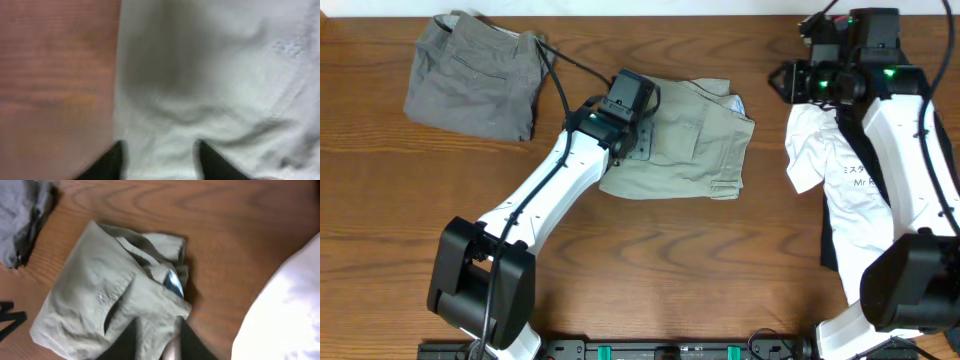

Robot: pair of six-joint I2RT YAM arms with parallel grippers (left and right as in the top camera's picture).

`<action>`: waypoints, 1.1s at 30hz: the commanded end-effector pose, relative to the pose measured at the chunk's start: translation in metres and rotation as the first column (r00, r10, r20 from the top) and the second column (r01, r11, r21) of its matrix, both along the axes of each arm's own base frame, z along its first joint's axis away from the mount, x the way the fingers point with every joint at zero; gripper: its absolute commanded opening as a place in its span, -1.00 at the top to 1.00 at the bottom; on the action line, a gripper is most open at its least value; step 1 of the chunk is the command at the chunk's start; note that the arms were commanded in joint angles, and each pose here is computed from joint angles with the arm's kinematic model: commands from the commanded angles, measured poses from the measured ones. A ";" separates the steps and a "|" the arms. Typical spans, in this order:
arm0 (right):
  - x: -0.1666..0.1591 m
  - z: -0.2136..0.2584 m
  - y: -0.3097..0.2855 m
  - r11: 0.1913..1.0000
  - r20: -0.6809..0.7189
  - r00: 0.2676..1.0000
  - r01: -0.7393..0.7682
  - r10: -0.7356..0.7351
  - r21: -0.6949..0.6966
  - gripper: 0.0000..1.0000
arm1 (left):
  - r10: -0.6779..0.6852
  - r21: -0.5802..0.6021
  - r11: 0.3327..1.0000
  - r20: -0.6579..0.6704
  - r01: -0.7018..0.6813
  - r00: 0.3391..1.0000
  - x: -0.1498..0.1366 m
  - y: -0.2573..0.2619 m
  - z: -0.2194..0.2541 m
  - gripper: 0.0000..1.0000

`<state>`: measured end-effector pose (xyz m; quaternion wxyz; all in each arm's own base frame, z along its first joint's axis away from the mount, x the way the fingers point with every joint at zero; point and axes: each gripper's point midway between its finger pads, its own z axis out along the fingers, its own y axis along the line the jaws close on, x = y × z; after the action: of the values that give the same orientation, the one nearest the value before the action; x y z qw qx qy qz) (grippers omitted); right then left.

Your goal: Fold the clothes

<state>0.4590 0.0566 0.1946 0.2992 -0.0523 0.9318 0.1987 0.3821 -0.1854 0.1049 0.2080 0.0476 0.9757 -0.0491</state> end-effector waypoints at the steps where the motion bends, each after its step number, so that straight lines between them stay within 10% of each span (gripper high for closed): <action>1: -0.005 -0.020 -0.004 1.000 -0.064 0.998 0.019 -0.019 -0.006 0.86 | 0.064 0.001 0.998 -0.043 -0.064 0.997 -0.014 0.010 0.000 0.47; 20: -0.010 -0.026 -0.006 0.999 -0.092 0.996 0.020 -0.023 -0.033 0.98 | 0.012 0.003 1.000 -0.278 -0.012 0.960 -0.035 0.010 -0.079 0.63; 33: -0.012 -0.028 -0.006 0.999 -0.102 0.994 0.021 -0.025 -0.035 0.98 | 0.131 0.077 0.990 -0.274 -0.114 0.953 0.001 0.088 -0.112 0.70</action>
<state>0.4488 0.0493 0.1734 0.2604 -0.0327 0.9474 0.1830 0.3795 -0.1228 0.0097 0.0770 -0.0160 0.9958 -0.0462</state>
